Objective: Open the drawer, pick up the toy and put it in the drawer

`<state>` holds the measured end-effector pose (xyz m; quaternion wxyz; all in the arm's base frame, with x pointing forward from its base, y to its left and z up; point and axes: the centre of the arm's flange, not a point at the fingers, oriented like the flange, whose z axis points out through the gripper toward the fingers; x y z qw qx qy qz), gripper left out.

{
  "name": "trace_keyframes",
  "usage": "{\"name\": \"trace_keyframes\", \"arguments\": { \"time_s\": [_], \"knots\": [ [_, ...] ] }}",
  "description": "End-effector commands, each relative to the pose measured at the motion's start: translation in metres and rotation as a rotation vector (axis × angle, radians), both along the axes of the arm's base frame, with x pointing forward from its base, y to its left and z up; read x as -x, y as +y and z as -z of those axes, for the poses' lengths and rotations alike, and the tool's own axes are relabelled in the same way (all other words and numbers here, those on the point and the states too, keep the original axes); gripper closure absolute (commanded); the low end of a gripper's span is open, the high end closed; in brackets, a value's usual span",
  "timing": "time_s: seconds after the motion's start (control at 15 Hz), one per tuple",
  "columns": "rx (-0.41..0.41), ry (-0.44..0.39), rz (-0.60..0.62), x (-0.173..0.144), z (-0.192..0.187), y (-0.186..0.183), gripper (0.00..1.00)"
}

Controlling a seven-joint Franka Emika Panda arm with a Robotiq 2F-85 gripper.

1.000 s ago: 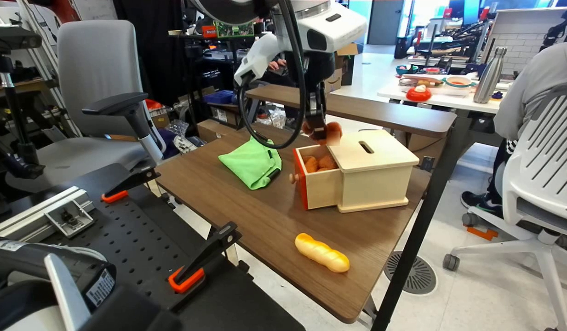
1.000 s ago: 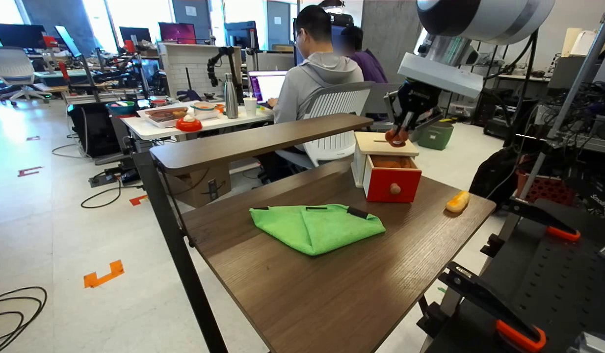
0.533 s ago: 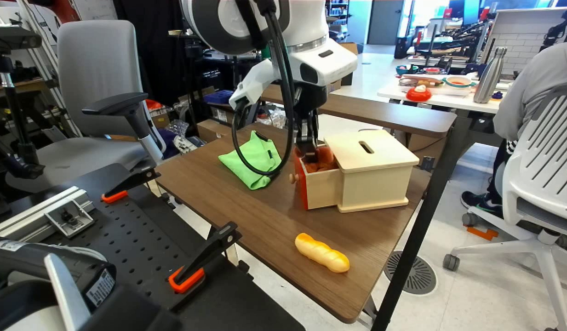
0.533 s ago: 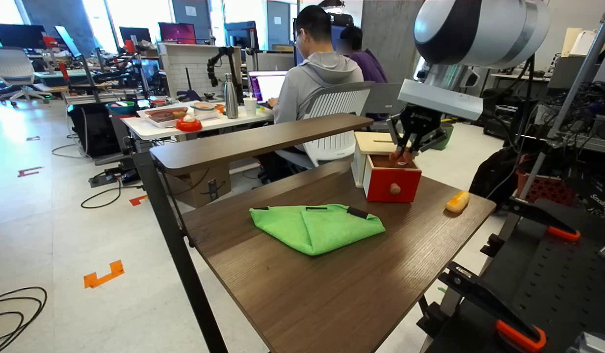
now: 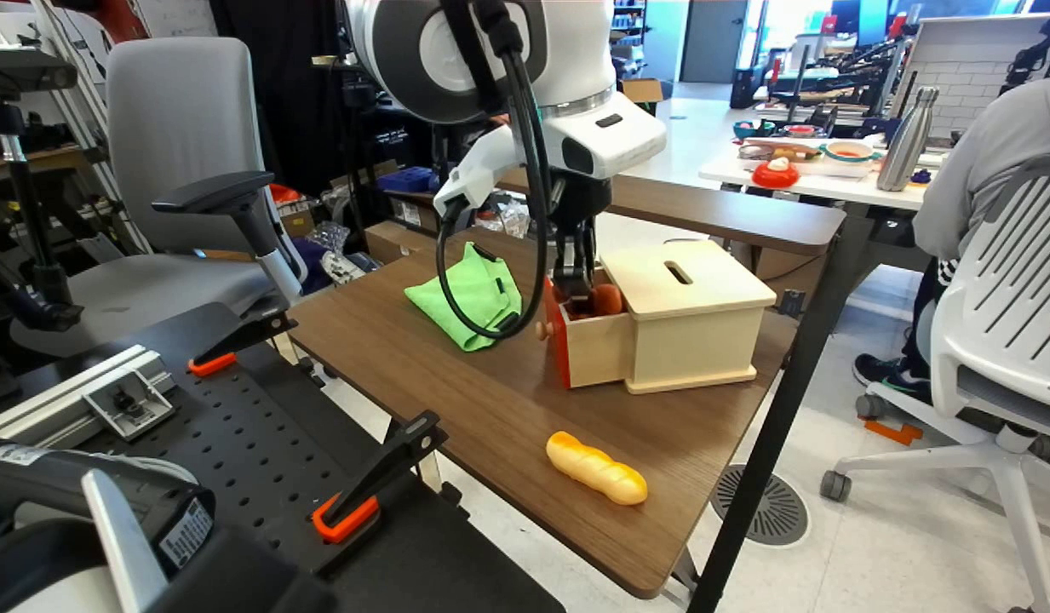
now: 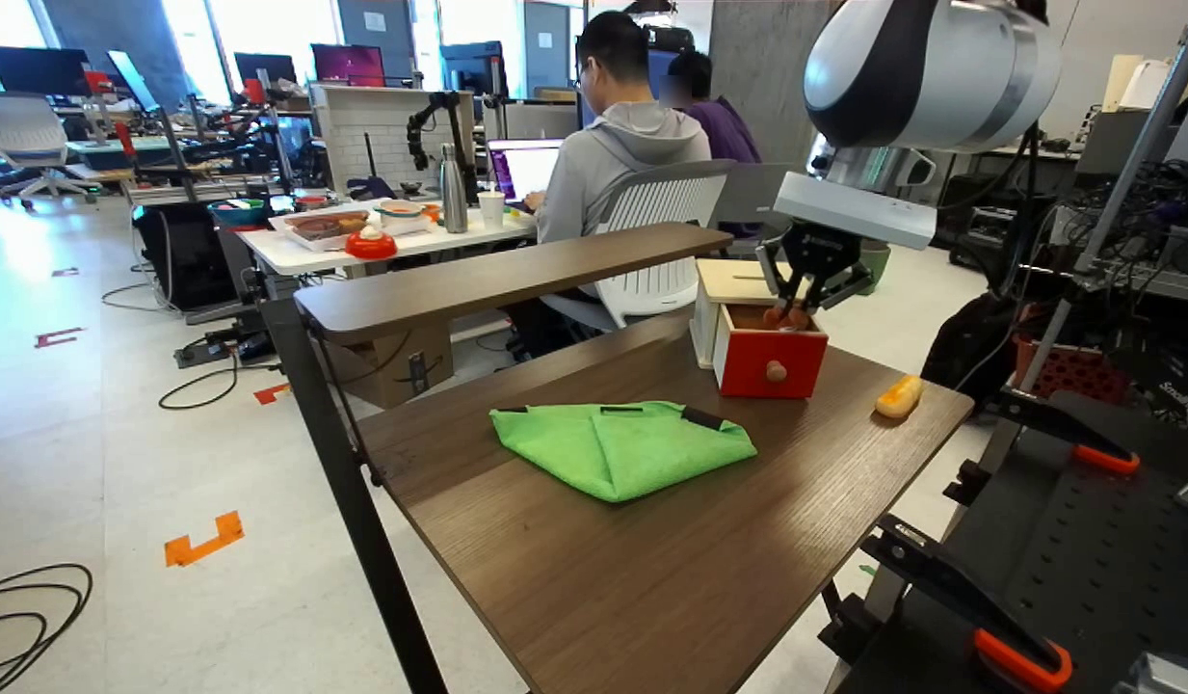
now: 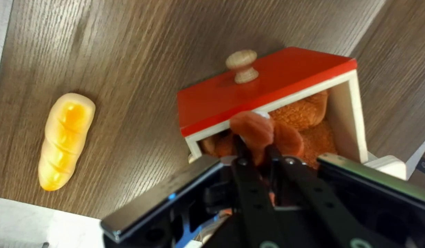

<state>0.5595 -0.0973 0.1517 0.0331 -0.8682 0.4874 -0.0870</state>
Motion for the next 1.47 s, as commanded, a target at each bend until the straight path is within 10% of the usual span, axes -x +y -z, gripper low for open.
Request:
{"name": "trace_keyframes", "arguments": {
  "time_s": [0.0, 0.27, 0.33, 0.4, 0.67, 1.4],
  "knots": [
    [0.014, 0.002, 0.005, -0.006, 0.004, 0.0, 0.62],
    [0.012, -0.003, -0.013, -0.002, 0.001, 0.003, 0.34],
    [0.009, -0.005, -0.018, -0.001, -0.001, 0.004, 0.76],
    [0.009, -0.006, -0.024, 0.001, -0.003, 0.006, 0.24],
    [-0.008, -0.019, -0.05, 0.007, -0.013, 0.012, 0.02],
    [-0.025, -0.023, -0.161, 0.018, -0.035, 0.018, 0.0]
  ]
}}
